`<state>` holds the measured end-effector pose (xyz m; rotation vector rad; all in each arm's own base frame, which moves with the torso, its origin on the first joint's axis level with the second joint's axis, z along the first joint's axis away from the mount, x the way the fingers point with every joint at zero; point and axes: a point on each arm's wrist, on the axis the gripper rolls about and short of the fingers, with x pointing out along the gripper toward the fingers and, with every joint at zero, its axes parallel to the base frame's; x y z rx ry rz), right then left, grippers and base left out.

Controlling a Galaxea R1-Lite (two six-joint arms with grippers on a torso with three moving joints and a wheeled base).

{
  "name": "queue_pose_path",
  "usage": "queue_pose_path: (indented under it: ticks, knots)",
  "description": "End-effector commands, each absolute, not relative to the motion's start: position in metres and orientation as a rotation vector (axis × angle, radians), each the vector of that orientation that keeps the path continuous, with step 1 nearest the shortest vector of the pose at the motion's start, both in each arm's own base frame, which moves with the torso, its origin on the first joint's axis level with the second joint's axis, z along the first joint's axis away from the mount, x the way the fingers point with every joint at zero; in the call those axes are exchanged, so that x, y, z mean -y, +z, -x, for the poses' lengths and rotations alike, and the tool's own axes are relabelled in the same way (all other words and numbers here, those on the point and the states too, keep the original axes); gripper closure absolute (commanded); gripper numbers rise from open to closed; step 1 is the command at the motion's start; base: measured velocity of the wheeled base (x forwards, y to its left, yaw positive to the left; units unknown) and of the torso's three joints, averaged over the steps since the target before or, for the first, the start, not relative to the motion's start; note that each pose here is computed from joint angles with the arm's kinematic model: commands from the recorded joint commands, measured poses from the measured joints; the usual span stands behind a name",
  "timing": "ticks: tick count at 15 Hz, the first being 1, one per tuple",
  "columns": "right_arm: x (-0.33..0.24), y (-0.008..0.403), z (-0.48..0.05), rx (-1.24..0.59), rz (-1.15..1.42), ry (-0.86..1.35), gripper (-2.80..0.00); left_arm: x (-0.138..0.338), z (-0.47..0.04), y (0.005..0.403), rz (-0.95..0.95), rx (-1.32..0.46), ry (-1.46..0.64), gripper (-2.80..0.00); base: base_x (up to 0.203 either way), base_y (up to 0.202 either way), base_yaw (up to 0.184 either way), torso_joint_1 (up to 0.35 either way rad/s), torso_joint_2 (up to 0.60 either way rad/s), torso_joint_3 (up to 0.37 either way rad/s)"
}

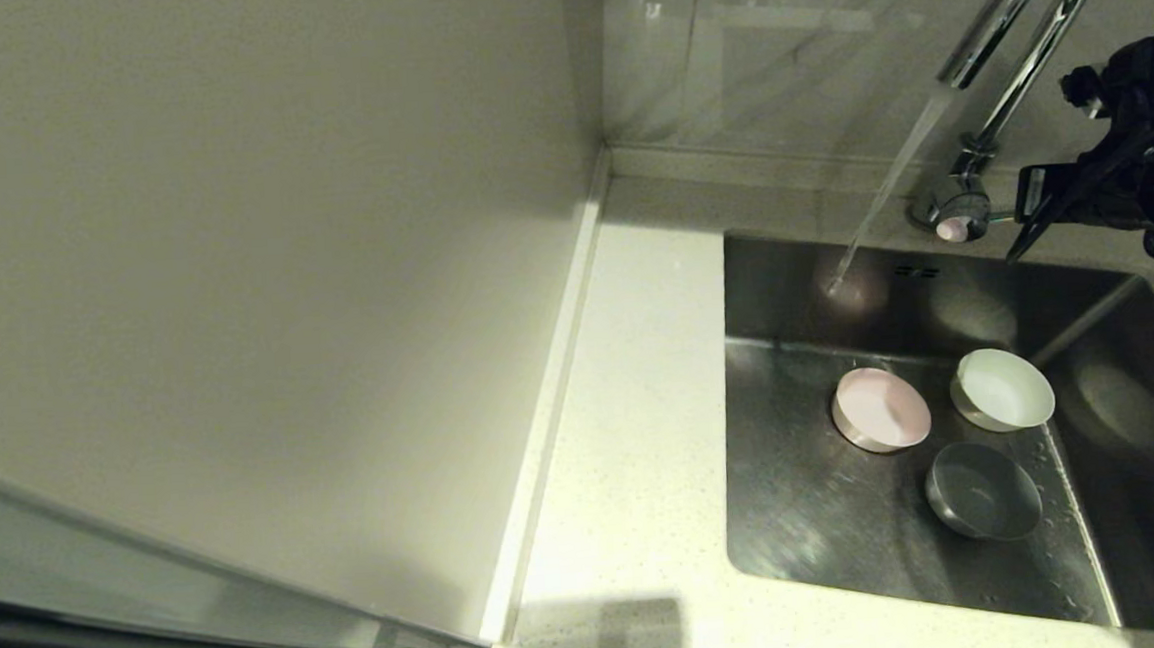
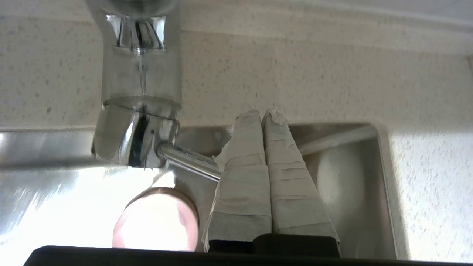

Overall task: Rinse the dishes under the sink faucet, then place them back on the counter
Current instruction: Turn on the faucet, then wait for the water to rinse the bowl

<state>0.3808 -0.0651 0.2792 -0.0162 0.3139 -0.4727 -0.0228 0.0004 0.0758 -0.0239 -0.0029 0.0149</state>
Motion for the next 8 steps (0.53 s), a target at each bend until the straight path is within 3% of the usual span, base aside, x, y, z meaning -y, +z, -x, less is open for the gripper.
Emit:
queue_pose_path:
  ticks: [1,5,8]
  knots:
    - [0.064,0.286,-0.373,-0.295,0.001,-0.479,0.0,0.0,0.023,0.076,0.025,0.006,0.015,0.0,0.0,0.0,0.0,0.0,0.0,0.0]
    - [0.072,0.334,-0.364,-0.126,-0.046,-0.511,0.0,0.0,0.023,0.076,0.025,0.006,0.015,0.0,0.0,0.0,0.0,0.0,0.0,0.0]
    - [0.104,0.367,-0.325,-0.026,-0.064,-0.62,0.0,0.0,0.023,0.076,0.025,0.006,0.015,0.0,0.0,0.0,0.0,0.0,0.0,0.0]
